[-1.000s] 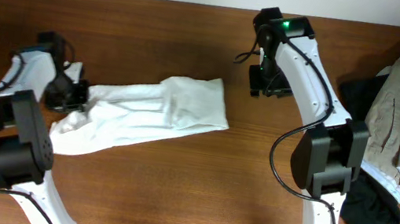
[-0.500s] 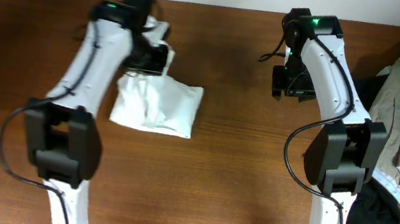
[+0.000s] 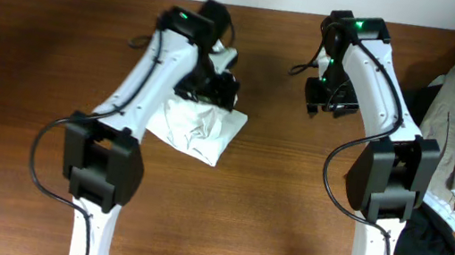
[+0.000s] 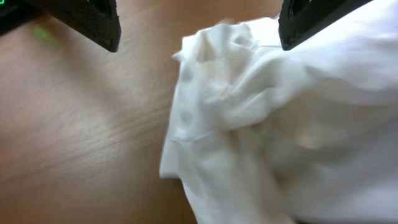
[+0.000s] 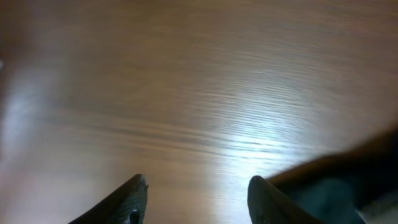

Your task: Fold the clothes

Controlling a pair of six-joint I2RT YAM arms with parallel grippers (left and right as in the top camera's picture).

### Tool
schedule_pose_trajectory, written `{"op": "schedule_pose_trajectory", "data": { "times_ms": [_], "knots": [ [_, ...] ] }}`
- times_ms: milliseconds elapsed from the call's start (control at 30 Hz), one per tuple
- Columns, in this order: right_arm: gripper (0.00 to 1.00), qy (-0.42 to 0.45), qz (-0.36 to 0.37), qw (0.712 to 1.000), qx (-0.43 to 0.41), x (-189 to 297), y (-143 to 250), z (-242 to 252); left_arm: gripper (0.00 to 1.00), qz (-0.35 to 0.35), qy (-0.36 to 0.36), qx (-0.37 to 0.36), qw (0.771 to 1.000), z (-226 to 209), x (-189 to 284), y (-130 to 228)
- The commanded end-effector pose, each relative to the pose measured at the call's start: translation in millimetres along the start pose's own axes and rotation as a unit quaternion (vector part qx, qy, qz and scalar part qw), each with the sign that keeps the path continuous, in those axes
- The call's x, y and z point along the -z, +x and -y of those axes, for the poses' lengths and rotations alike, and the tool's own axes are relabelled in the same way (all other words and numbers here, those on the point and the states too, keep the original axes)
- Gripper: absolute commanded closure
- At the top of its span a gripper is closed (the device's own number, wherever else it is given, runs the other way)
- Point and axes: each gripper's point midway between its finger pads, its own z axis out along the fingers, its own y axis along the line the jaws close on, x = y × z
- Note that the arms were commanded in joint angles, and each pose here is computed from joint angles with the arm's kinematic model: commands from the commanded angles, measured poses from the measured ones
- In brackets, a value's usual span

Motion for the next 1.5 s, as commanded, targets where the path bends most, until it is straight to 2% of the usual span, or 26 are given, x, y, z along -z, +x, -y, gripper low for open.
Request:
{"op": "schedule_pose_trajectory", "data": {
  "times_ms": [0, 67, 133, 200, 300, 467, 500, 533, 567, 633, 700, 767, 800, 867, 1000, 1100, 1200, 1267, 1400, 1467],
  "knots": [
    [0.44, -0.169, 0.048, 0.975, 0.135, 28, -3, -68, 0.17, 0.1, 0.006, 0.046, 0.994, -59, 58, -33],
    [0.43, -0.183, 0.071, 0.969, 0.152, 31, -12, -84, 0.13, 0.114, 0.017, 0.103, 0.988, -96, 61, -37],
    [0.41, -0.195, 0.088, 0.961, 0.174, 33, -17, -104, 0.13, 0.104, 0.058, 0.124, 0.985, -103, 54, -35],
    [0.41, -0.195, 0.098, 0.96, 0.176, 34, -21, -118, 0.13, 0.079, 0.08, 0.132, 0.985, -102, 36, -30],
    [0.42, -0.192, 0.1, 0.966, 0.144, 34, -25, -118, 0.13, 0.014, 0.158, 0.134, 0.978, -80, -15, -19],
    [0.46, -0.192, 0.092, 0.968, 0.134, 33, -23, -111, 0.16, -0.026, 0.155, 0.13, 0.979, -71, -46, -11],
    [0.47, -0.191, 0.092, 0.968, 0.134, 33, -23, -111, 0.28, -0.037, 0.143, 0.12, 0.982, -70, -49, -6],
    [0.48, -0.191, 0.092, 0.968, 0.134, 33, -23, -110, 0.59, -0.059, 0.147, 0.111, 0.981, -63, -49, 4],
    [0.49, -0.191, 0.092, 0.968, 0.132, 33, -23, -109, 0.75, -0.076, 0.15, 0.113, 0.979, -58, -47, 12],
    [0.49, -0.191, 0.093, 0.969, 0.124, 33, -25, -104, 0.84, -0.118, 0.198, 0.109, 0.967, -38, -36, 32],
    [0.5, -0.19, 0.094, 0.97, 0.115, 33, -27, -96, 0.88, -0.151, 0.217, 0.108, 0.958, -29, -28, 48],
    [0.5, -0.19, 0.094, 0.971, 0.111, 33, -27, -92, 0.89, -0.171, 0.22, 0.087, 0.956, -17, -27, 58],
    [0.49, -0.19, 0.093, 0.971, 0.109, 33, -27, -91, 0.83, -0.175, 0.221, 0.08, 0.956, -9, -29, 59],
    [0.49, -0.19, 0.094, 0.971, 0.108, 33, -27, -89, 0.54, -0.188, 0.22, 0.056, 0.956, 12, -34, 63],
    [0.48, -0.19, 0.096, 0.971, 0.108, 34, -28, -89, 0.49, -0.21, 0.202, 0.015, 0.956, 41, -43, 73],
    [0.48, -0.186, 0.142, 0.965, 0.117, 39, -50, -90, 0.49, -0.197, 0.228, 0.01, 0.953, 56, -32, 71],
    [0.44, -0.184, 0.184, 0.957, 0.127, 45, -69, -93, 0.46, -0.172, 0.176, 0.001, 0.969, 36, -13, 70],
    [0.44, -0.201, 0.183, 0.953, 0.134, 47, -66, -103, 0.45, -0.153, 0.131, 0.033, 0.979, 7, -4, 64],
    [0.45, -0.176, 0.173, 0.958, 0.147, 42, -61, -116, 0.45, -0.06, 0.123, 0.076, 0.988, -24, -8, 19],
    [0.45, -0.153, 0.163, 0.968, 0.11, 38, -61, -105, 0.45, -0.046, 0.109, 0.064, 0.991, -25, -11, 12]
  ]
}}
